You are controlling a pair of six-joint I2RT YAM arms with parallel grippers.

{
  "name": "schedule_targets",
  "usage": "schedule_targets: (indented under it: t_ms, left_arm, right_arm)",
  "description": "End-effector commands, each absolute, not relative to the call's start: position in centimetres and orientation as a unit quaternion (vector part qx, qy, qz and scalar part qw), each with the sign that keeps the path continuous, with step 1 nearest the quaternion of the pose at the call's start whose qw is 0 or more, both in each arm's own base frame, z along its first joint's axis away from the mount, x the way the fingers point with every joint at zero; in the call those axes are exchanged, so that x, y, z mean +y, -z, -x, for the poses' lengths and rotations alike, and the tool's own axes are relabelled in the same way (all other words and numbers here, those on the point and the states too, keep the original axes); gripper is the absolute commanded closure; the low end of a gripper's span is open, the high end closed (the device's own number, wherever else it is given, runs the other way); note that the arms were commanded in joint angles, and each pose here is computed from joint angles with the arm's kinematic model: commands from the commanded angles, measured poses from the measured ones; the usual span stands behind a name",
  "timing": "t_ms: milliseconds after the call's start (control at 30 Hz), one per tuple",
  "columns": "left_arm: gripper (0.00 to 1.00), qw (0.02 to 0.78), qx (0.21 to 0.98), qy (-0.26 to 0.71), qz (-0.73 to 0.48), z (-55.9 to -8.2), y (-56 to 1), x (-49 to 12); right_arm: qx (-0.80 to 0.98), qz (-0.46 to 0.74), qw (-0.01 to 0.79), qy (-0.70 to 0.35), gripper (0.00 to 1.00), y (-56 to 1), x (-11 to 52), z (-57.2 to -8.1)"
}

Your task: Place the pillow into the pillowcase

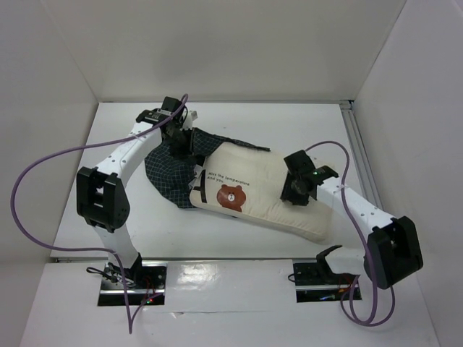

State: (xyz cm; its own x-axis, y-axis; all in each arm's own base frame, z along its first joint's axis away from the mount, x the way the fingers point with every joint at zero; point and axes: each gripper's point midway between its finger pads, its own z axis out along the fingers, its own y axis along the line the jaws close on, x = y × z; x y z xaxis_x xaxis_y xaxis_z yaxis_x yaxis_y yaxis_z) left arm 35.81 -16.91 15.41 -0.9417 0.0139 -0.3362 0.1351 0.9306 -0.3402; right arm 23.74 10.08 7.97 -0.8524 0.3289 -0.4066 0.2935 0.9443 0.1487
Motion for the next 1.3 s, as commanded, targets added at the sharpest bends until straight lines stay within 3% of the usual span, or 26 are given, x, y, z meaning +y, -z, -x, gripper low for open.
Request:
schedule_targets:
  t_ms: [0, 33, 67, 300, 500, 533, 567, 633, 667, 700, 733, 767, 967, 1000, 1033, 1100, 1267]
  left_arm:
    - [1.00, 0.172, 0.967, 0.185, -0.035, -36.5, -15.9, -17.3]
    - [1.00, 0.168, 0.968, 0.183, -0.039, -36.2, -15.8, -17.2]
    - [1.00, 0.172, 0.967, 0.184, -0.040, -36.4, -16.1, -17.2]
    - [1.00, 0.178, 0.966, 0.183, -0.039, -38.7, -15.8, -18.2]
    - [1.00, 0.181, 0.971, 0.155, -0.028, -41.9, -14.2, -18.8]
    - [1.00, 0.183, 0.971, 0.150, -0.027, -42.4, -13.9, -18.7]
    - [1.00, 0.181, 0.973, 0.144, -0.021, -42.9, -13.5, -18.7]
    - [0.81, 0.175, 0.975, 0.134, -0.013, -43.3, -13.1, -18.5]
    - [0.64, 0.177, 0.976, 0.131, -0.007, -43.6, -13.3, -18.5]
    - [0.45, 0.177, 0.976, 0.130, -0.007, -43.6, -13.3, -18.5]
    - [0.12, 0.182, 0.974, 0.132, -0.008, -43.6, -13.8, -18.5]
    - [0.03, 0.183, 0.974, 0.133, -0.003, -43.3, -14.1, -18.4]
    - [0.01, 0.227, 0.962, 0.141, 0.050, -40.8, -19.0, -16.8]
    - [0.06, 0.206, 0.967, 0.135, 0.062, -39.1, -17.4, -16.3]
    - [0.10, 0.229, 0.958, 0.149, 0.090, -38.1, -19.4, -15.6]
    - [0.16, 0.207, 0.957, 0.160, 0.125, -35.5, -17.3, -14.5]
    - [0.16, 0.195, 0.938, 0.202, 0.203, -30.6, -16.1, -13.4]
  right_arm:
    - [0.946, -0.187, 0.253, -0.075, 0.73, -7.4, 11.3, -26.8]
    - [0.944, -0.185, 0.265, -0.070, 0.97, -8.0, 11.1, -27.4]
    - [0.938, -0.182, 0.287, -0.064, 1.00, -9.3, 11.0, -28.7]
    - [0.911, -0.160, 0.378, -0.049, 1.00, -17.4, 10.1, -32.6]
    - [0.914, -0.156, 0.375, -0.024, 1.00, -16.1, 8.4, -35.9]
    - [0.919, -0.152, 0.363, -0.027, 0.96, -15.3, 8.8, -36.0]
    - [0.920, -0.150, 0.361, -0.036, 0.83, -15.6, 9.0, -36.6]
    - [0.929, -0.136, 0.343, -0.040, 0.49, -14.6, 9.7, -36.4]
    - [0.930, -0.129, 0.341, -0.044, 0.24, -14.6, 9.9, -36.4]
    - [0.929, -0.121, 0.347, -0.054, 0.16, -15.3, 10.7, -36.3]
    - [0.927, -0.104, 0.355, -0.062, 0.11, -16.0, 11.6, -35.9]
    - [0.926, -0.093, 0.360, -0.064, 0.08, -16.5, 12.0, -35.7]
    - [0.913, 0.052, 0.385, -0.123, 0.01, -18.9, 19.4, -32.8]
    - [0.910, 0.069, 0.390, -0.125, 0.01, -19.3, 20.5, -32.6]
    - [0.907, 0.111, 0.386, -0.126, 0.01, -18.7, 22.6, -31.6]
    - [0.900, 0.146, 0.393, -0.122, 0.01, -18.7, 24.6, -30.9]
    - [0.879, 0.233, 0.394, -0.137, 0.01, -17.7, 30.3, -29.5]
